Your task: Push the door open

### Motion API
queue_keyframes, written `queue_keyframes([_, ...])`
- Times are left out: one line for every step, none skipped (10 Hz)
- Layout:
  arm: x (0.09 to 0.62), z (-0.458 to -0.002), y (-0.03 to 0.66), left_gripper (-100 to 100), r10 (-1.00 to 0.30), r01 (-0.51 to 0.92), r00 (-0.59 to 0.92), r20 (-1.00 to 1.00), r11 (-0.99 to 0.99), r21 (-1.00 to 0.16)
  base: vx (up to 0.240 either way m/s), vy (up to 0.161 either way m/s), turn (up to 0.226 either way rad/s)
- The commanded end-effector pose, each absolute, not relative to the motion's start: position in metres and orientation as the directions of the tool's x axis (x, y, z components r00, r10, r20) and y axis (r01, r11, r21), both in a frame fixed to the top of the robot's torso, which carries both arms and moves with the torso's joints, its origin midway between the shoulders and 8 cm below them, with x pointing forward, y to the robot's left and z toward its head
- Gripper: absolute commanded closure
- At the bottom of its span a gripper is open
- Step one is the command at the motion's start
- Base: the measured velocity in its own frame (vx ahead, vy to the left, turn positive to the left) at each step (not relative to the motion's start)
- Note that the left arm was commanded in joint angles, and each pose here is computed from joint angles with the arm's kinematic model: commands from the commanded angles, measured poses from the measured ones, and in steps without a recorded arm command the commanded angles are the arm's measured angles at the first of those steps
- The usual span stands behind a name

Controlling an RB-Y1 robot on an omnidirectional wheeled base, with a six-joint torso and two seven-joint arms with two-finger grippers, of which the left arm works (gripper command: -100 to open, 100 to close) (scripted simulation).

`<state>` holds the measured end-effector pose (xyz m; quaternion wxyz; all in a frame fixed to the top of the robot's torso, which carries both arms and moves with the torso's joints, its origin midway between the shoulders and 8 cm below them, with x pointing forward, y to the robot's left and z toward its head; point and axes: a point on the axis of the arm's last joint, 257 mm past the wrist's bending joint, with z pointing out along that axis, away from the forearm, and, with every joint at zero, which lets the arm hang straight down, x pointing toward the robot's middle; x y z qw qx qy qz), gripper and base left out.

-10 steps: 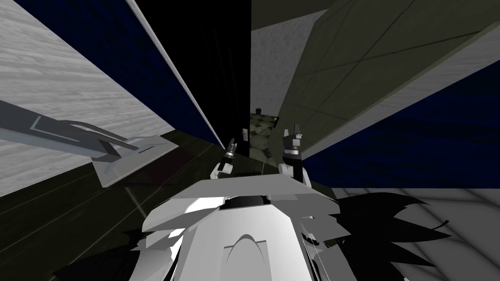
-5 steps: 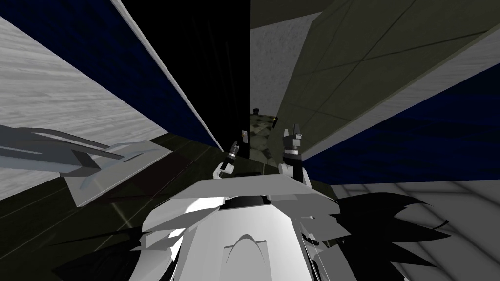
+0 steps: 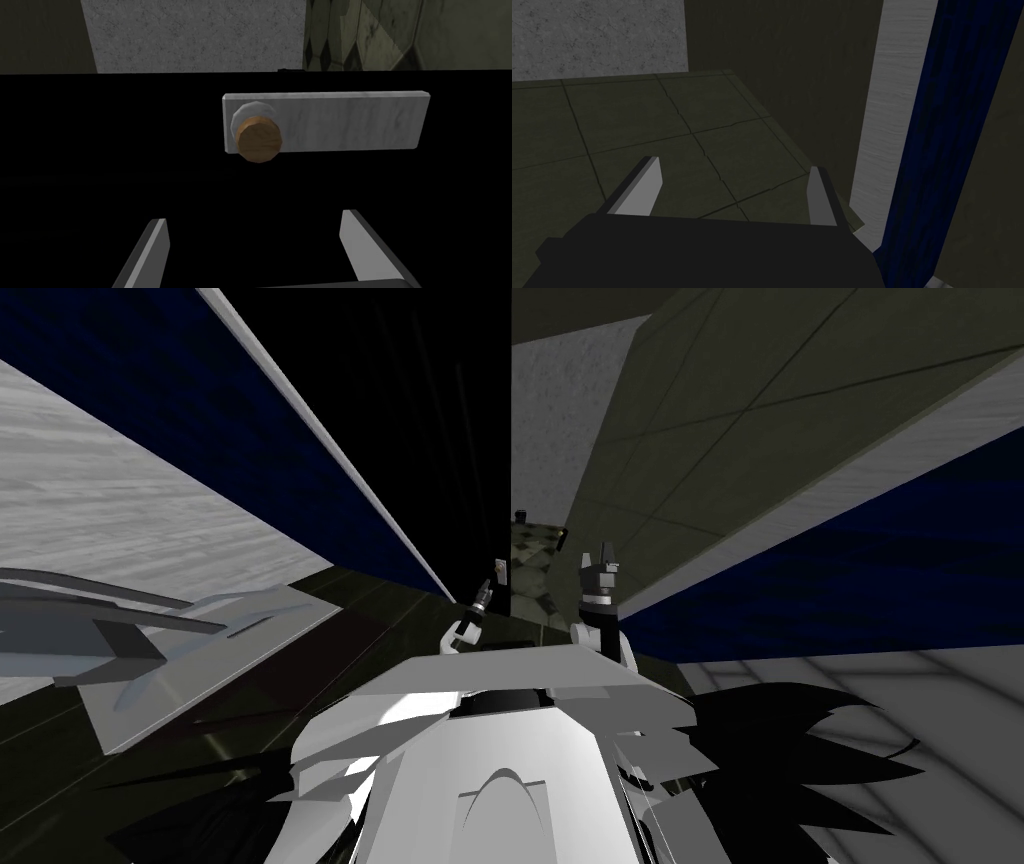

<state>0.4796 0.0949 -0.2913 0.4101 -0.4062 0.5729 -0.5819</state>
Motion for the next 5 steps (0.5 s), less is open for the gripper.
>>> queue_keyframes([0.4796,-0.2913,0.0949,-100,-0.943,0.012,-0.334,0.003,-0.007,-1.0,0.06,0.042,-0.024])
queue_keyframes([0.4825,-0.293,0.0955,-100,-0.944,0.009,-0.33,0.002,-0.006,-1.0,0.129,-0.033,-0.04])
queue_keyframes([0.4833,-0.2933,0.0958,-100,-0.945,0.009,-0.328,0.002,-0.006,-1.0,0.171,-0.06,-0.027])
queue_keyframes([0.4851,-0.2938,0.0966,-100,-0.946,0.01,-0.325,0.002,-0.006,-1.0,0.182,-0.069,-0.023])
queue_keyframes([0.487,-0.2943,0.0973,-100,-0.947,0.009,-0.322,0.002,-0.005,-1.0,0.206,-0.064,-0.032])
